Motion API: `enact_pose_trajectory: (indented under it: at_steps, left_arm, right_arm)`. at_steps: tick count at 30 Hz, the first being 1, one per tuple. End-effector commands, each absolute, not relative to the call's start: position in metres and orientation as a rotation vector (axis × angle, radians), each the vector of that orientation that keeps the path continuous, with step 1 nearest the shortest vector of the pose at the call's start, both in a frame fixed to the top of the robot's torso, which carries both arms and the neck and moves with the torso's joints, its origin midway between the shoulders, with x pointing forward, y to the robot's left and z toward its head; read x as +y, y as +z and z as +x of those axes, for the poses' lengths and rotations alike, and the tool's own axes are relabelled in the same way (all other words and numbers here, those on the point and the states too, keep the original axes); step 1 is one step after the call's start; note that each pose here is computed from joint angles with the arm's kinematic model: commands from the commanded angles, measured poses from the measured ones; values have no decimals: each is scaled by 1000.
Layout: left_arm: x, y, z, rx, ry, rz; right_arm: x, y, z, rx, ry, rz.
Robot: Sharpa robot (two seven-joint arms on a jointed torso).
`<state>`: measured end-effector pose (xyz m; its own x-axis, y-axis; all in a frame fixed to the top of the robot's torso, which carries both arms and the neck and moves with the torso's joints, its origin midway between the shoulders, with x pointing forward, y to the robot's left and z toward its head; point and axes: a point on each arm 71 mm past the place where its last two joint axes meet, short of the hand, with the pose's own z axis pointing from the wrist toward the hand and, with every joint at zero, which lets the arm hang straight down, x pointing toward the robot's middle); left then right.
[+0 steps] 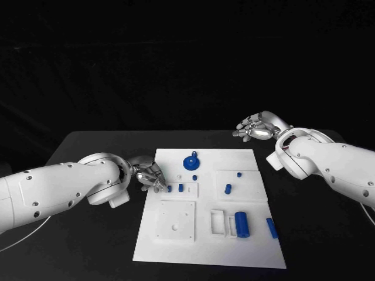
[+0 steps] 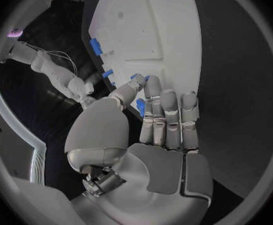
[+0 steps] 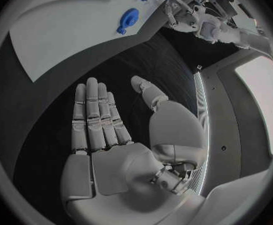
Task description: Assemble the parts on the task board
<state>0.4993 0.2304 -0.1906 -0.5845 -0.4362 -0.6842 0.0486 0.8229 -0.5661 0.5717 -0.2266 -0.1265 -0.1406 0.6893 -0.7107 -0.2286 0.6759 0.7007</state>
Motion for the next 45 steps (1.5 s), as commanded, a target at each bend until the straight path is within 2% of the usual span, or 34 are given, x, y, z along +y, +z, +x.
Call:
enact_pose_trajectory:
  at_steps: [1, 34, 45]
  left_arm:
    - [229, -191, 499, 2107, -679, -278]
    - [233, -200, 505, 2095, -603, -322]
    - [233, -201, 503, 2123, -660, -371]
  right_arm:
    - [-226, -127, 571, 1517, 841, 389]
    - [-226, -127, 571, 1518, 841, 389]
    - [-227, -127, 571, 1519, 839, 391]
